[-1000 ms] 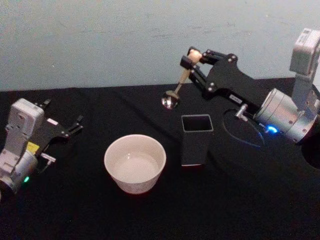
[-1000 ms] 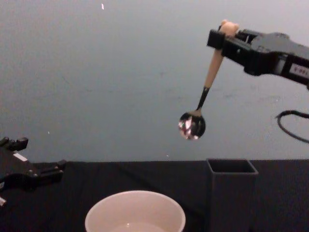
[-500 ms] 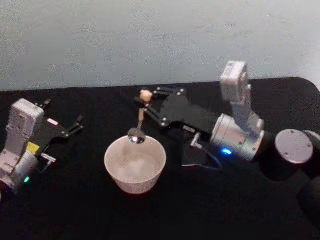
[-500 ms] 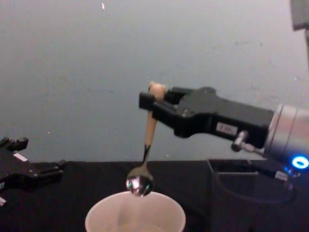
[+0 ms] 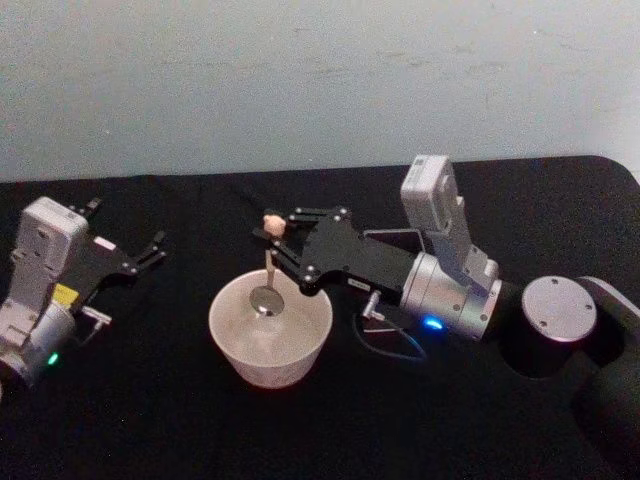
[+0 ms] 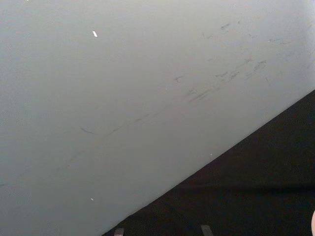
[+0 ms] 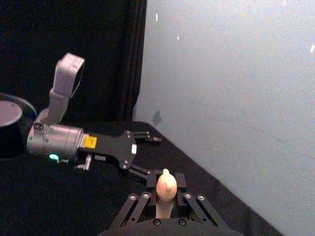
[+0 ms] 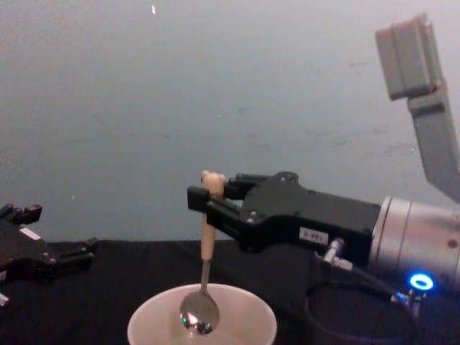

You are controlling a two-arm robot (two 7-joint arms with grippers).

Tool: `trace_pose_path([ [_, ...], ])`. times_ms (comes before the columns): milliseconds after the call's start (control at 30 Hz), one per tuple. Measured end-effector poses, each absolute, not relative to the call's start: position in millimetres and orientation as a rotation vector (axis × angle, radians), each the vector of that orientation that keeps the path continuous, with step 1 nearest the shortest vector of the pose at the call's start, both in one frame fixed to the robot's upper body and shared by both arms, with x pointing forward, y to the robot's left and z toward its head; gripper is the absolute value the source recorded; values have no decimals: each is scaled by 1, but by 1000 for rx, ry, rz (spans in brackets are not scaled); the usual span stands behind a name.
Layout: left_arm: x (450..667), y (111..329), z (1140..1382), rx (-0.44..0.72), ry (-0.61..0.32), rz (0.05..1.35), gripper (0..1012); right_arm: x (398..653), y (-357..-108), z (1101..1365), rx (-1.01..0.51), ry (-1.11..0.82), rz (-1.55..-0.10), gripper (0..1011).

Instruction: Pick up the stirring spoon with one hand, stir inside the cup, then place it back in its original position.

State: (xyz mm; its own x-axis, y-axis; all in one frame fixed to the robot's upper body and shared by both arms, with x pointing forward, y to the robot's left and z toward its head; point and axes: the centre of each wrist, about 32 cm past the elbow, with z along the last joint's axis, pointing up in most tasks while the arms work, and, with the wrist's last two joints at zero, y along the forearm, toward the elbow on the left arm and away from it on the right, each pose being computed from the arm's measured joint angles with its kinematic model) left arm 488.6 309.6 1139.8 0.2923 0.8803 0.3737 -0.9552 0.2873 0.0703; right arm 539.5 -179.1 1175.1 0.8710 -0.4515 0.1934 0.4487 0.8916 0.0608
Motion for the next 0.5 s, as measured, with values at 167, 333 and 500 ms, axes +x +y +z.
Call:
trace_pose_path([
  [167, 489, 310, 1140, 304, -285, 1248, 1001, 541, -177, 1169, -6, -199, -475, 214],
  [333, 489, 310, 1140, 305, -285, 1248, 1001, 542, -176, 1164, -19, -190, -479, 214],
  [500, 489, 310, 1140, 304, -285, 1248, 1001, 543, -175, 1161, -26, -186, -483, 214],
])
